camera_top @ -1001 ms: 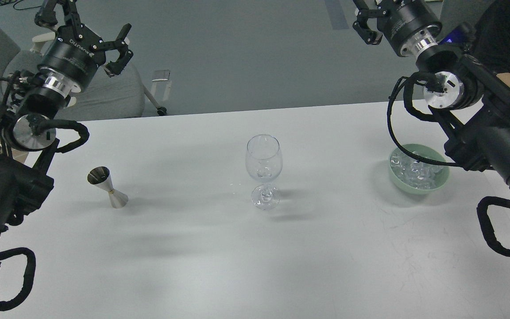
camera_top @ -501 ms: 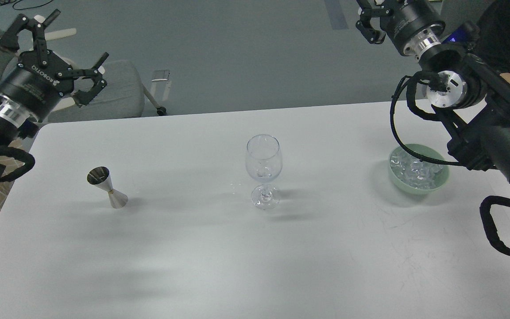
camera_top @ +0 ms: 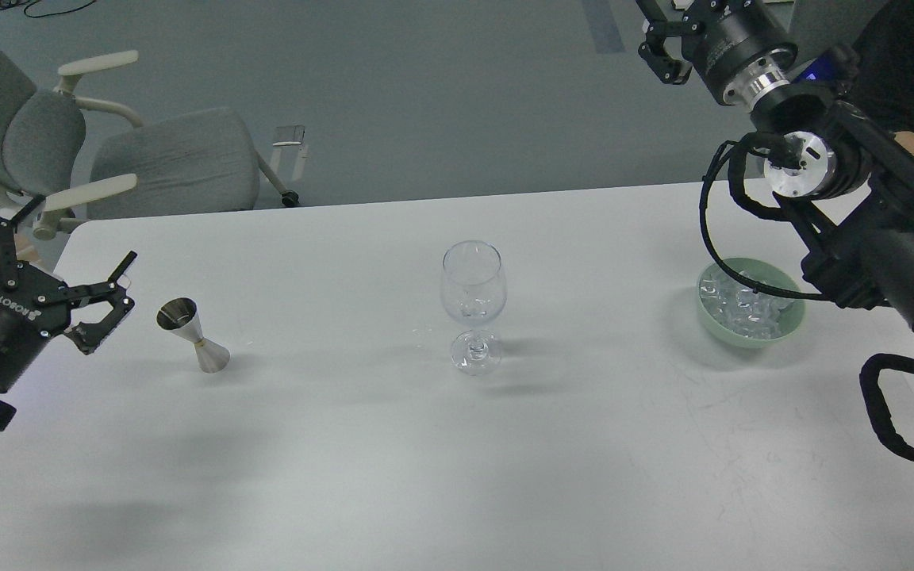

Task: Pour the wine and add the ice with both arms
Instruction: 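Lower the left gripper toward the metal jigger, then close the left gripper around the metal jigger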

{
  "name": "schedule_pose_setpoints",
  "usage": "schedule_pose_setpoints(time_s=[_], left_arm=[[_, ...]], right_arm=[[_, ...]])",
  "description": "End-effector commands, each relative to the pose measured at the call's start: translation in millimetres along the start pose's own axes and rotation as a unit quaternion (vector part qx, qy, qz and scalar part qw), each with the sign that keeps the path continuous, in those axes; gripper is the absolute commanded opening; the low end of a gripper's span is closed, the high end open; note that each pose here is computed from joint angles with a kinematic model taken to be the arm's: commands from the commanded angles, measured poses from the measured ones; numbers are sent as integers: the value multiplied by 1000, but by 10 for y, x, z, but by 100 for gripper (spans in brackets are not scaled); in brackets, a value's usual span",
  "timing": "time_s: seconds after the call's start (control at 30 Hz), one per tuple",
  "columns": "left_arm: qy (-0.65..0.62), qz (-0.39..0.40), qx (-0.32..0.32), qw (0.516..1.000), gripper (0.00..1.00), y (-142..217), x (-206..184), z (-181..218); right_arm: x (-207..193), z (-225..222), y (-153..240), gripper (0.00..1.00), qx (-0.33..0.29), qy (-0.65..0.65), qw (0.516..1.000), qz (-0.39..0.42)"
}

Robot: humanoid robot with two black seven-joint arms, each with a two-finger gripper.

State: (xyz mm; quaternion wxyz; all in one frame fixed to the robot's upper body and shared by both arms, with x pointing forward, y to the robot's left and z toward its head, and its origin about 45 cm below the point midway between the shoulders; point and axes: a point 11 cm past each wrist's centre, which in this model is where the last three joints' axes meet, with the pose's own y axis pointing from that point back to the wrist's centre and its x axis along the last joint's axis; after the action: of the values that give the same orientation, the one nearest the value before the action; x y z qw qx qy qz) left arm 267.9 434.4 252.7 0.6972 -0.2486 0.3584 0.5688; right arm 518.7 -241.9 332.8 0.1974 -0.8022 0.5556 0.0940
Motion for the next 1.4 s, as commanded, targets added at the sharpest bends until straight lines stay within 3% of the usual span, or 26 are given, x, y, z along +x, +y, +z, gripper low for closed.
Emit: schedule_pose_setpoints(time_s=[0.0,0.3,0.63,1.1,1.37], left_arm=[[38,28,-3,999,99,261,187,-246],[93,58,-2,994,99,419,374,-657],[128,83,7,988,99,150,616,-1074],[170,124,-5,978,99,-91,912,-1207],[174,117,5,978,99,-288,878,-1296]], right_arm=[[-8,5,-2,100,0,-1,1000,-1],[-18,23,-3,100,-2,0,1000,-2],[-3,25,4,100,-4,1,1000,-1],[23,113,48,100,-11,-3,1000,3],[45,106,57,100,-12,-1,1000,5]])
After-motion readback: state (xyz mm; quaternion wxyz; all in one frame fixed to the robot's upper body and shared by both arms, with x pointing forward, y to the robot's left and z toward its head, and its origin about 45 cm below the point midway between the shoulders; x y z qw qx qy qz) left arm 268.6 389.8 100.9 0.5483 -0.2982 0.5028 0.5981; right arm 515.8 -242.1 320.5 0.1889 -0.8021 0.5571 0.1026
